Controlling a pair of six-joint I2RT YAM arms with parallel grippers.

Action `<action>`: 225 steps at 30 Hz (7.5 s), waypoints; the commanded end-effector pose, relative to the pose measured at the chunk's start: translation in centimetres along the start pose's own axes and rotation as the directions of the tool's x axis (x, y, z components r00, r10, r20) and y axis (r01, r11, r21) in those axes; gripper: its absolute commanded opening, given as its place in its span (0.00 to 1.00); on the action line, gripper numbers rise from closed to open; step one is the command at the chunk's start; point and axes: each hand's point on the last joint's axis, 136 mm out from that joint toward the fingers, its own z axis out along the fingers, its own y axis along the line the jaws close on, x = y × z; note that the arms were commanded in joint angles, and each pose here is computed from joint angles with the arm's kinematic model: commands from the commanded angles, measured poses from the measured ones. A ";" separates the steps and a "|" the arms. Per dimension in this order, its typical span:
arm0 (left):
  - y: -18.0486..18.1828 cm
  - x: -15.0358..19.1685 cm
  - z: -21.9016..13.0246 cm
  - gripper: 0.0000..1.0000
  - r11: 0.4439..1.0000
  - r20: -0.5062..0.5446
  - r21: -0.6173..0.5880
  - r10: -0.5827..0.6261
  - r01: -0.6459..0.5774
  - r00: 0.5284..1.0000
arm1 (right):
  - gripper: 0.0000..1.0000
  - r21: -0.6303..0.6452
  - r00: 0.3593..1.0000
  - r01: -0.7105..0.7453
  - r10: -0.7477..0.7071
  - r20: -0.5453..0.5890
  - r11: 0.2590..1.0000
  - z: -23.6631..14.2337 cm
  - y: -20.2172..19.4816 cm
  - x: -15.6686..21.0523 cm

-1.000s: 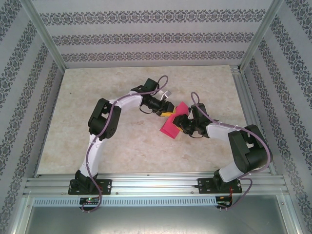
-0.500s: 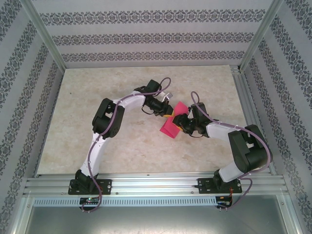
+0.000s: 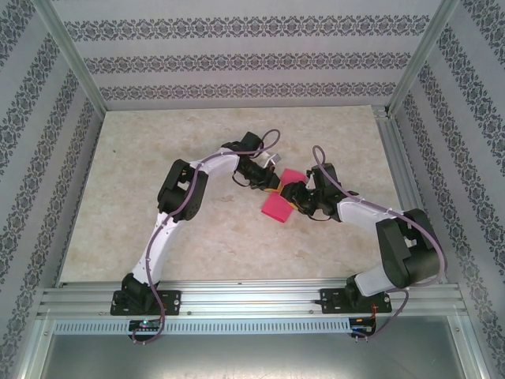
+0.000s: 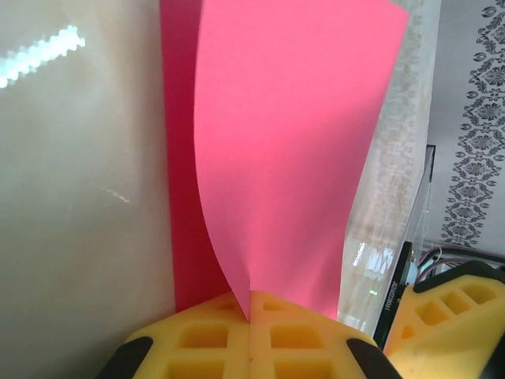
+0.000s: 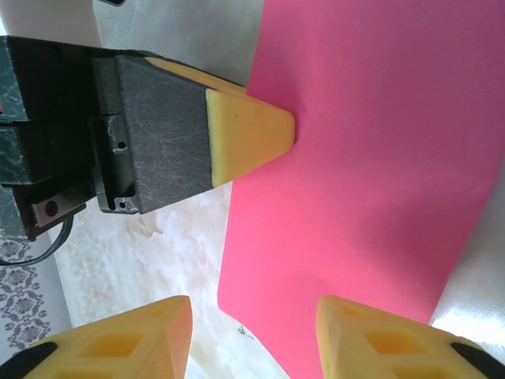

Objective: Fold a paper plane with a square sheet of paper (pick it up from the middle)

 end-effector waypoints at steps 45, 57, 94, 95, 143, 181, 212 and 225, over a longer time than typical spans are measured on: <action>3.6 1.4 1.7 0.08 0.985 -0.044 -0.172 0.012 -0.019 0.999 | 0.26 -0.008 0.993 -0.028 0.027 -0.114 1.000 2.5 -2.4 5.4; 3.8 1.6 1.8 0.08 0.984 -0.053 -0.176 0.007 -0.016 0.999 | 0.27 0.014 0.995 0.009 -0.008 -0.099 1.000 1.3 -1.5 4.5; 4.1 1.6 1.8 0.08 0.982 -0.061 -0.189 -0.012 0.000 0.998 | 0.26 -0.069 1.000 -0.016 0.016 -0.014 0.997 2.4 -2.4 -5.5; 4.1 1.6 1.8 0.08 0.982 -0.060 -0.189 -0.014 0.002 0.998 | 0.26 -0.057 0.999 -0.028 0.027 -0.023 0.998 2.9 -3.0 -5.4; 4.6 1.9 1.9 0.07 0.979 -0.068 -0.204 -0.030 0.016 0.997 | 0.29 -0.145 0.999 0.022 -0.027 -0.034 0.989 0.0 -1.3 -7.0; 5.1 2.3 1.8 0.07 0.974 -0.082 -0.226 -0.039 0.019 0.996 | 0.29 0.054 0.994 -0.015 0.021 -0.108 0.998 4.3 -6.4 -7.6; 5.1 2.5 1.9 0.07 0.974 -0.083 -0.225 -0.044 0.024 0.996 | 0.30 -0.003 1.000 0.011 -0.011 0.001 1.000 2.9 -4.8 -13.5; 5.2 2.6 1.9 0.07 0.974 -0.087 -0.227 -0.047 0.026 0.995 | 0.30 -0.004 0.999 -0.051 0.051 0.006 0.999 3.0 -6.3 -14.9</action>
